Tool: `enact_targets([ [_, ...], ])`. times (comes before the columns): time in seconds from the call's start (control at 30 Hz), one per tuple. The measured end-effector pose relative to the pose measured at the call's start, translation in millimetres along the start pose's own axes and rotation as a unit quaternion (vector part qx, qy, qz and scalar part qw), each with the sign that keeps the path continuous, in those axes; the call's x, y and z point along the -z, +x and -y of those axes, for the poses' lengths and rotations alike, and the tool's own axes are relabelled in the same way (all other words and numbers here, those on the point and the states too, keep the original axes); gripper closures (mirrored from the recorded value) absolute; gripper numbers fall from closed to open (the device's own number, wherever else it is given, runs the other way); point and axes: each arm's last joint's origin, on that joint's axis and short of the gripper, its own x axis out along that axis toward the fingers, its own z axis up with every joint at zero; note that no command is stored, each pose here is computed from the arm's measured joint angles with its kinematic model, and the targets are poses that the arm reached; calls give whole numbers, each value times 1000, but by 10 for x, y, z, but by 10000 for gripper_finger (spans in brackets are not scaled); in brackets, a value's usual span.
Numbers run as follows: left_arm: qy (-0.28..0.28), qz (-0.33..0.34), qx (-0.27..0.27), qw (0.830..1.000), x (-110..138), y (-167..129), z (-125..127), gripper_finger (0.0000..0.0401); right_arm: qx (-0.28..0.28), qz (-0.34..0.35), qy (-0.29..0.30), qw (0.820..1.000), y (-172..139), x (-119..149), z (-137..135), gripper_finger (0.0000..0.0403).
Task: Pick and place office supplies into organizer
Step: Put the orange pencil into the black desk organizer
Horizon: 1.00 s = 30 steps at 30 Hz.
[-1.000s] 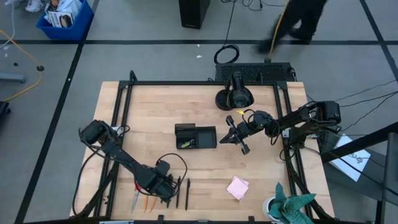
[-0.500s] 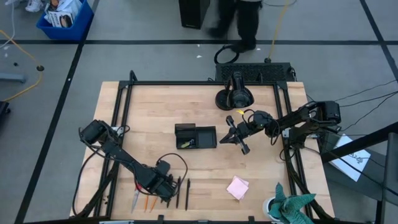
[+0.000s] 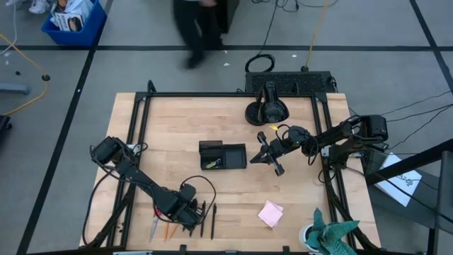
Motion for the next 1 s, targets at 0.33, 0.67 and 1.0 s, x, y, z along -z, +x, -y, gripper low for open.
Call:
enact_targets([
  [0.33,16,44,5,999,-18,0,2,375,0,0,0,1000,0,0,0,399],
  [0.67,32,79,4,996,-42,2,-2,382,0,0,0,1000,0,0,0,399],
  [1.0,36,131,-2,991,-183,-177,-77,376,2,0,0,1000,1,-1,1,399],
])
